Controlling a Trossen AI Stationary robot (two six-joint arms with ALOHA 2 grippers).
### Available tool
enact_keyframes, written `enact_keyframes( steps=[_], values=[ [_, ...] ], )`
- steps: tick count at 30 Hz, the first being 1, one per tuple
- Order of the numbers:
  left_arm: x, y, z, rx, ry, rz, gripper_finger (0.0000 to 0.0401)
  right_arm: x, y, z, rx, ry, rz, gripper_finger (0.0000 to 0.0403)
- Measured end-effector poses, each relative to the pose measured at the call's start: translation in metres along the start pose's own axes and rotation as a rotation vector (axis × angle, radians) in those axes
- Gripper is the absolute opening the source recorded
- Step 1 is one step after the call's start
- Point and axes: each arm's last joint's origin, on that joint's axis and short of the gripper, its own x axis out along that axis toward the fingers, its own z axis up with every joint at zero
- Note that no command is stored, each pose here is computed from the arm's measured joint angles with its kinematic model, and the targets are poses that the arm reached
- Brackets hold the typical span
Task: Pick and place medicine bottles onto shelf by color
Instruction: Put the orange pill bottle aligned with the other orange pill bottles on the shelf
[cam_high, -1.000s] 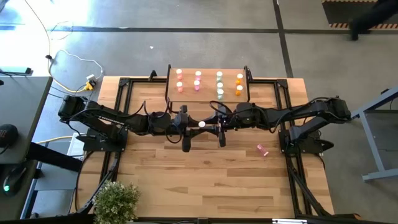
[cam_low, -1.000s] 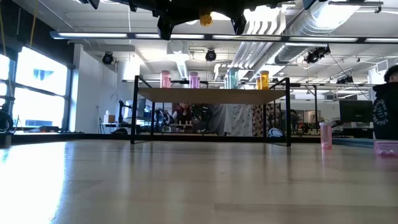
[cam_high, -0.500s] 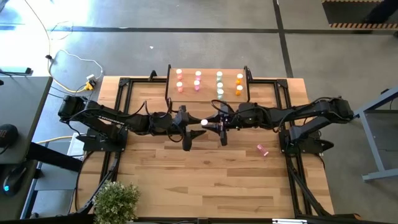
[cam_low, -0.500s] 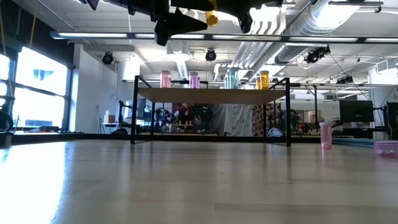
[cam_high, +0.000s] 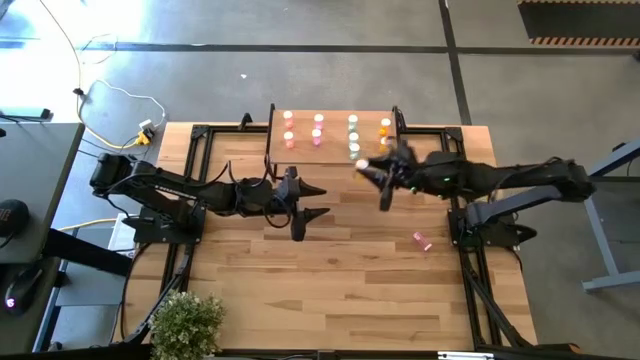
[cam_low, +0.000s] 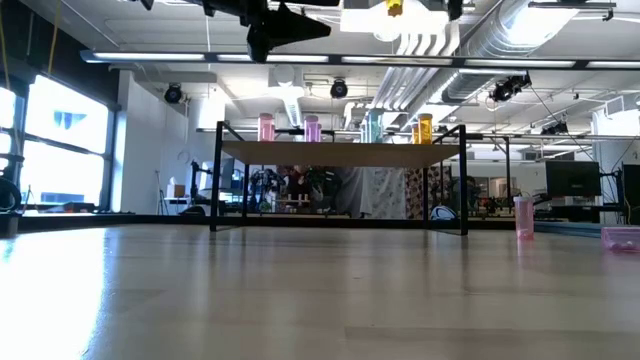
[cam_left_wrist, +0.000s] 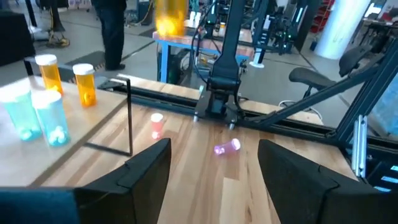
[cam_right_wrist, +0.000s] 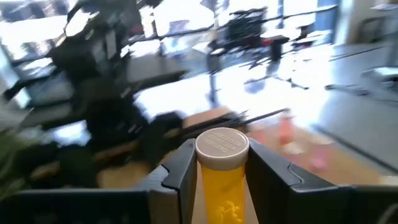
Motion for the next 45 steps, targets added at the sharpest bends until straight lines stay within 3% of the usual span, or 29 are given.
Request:
enact_keyframes(
  steps=[8, 12, 17, 25, 30, 37, 45],
  values=[
    [-0.010, 0.003, 0.013, 0.106, -0.050, 0.023, 0.0230, -0.034, -0.020, 0.010, 0.024, -0.035, -0.335, 0.0107],
    [-0.018, 0.010, 0.025, 0.127, -0.089, 0.048, 0.0230, -0.035, -0.027, -0.006, 0.086, 0.036, -0.524, 0.0107],
    [-0.027, 0.023, 0.039, 0.141, -0.136, 0.093, 0.0230, -0.030, -0.032, -0.039, 0.226, 0.011, -0.629, 0.0108],
    [-0.032, 0.042, 0.040, 0.146, -0.081, 0.152, 0.0229, -0.026, -0.032, -0.092, 0.413, -0.101, -0.639, 0.0108],
    [-0.033, 0.046, 0.038, 0.152, -0.041, 0.163, 0.0229, -0.027, -0.029, -0.107, 0.427, -0.139, -0.590, 0.0108],
    [-0.033, 0.046, 0.035, 0.158, -0.012, 0.165, 0.0229, -0.026, -0.024, -0.121, 0.316, -0.100, -0.557, 0.0108],
    [-0.033, 0.046, 0.034, 0.158, -0.011, 0.165, 0.0229, -0.009, -0.021, -0.133, 0.155, -0.099, -0.681, 0.0108]
  ],
)
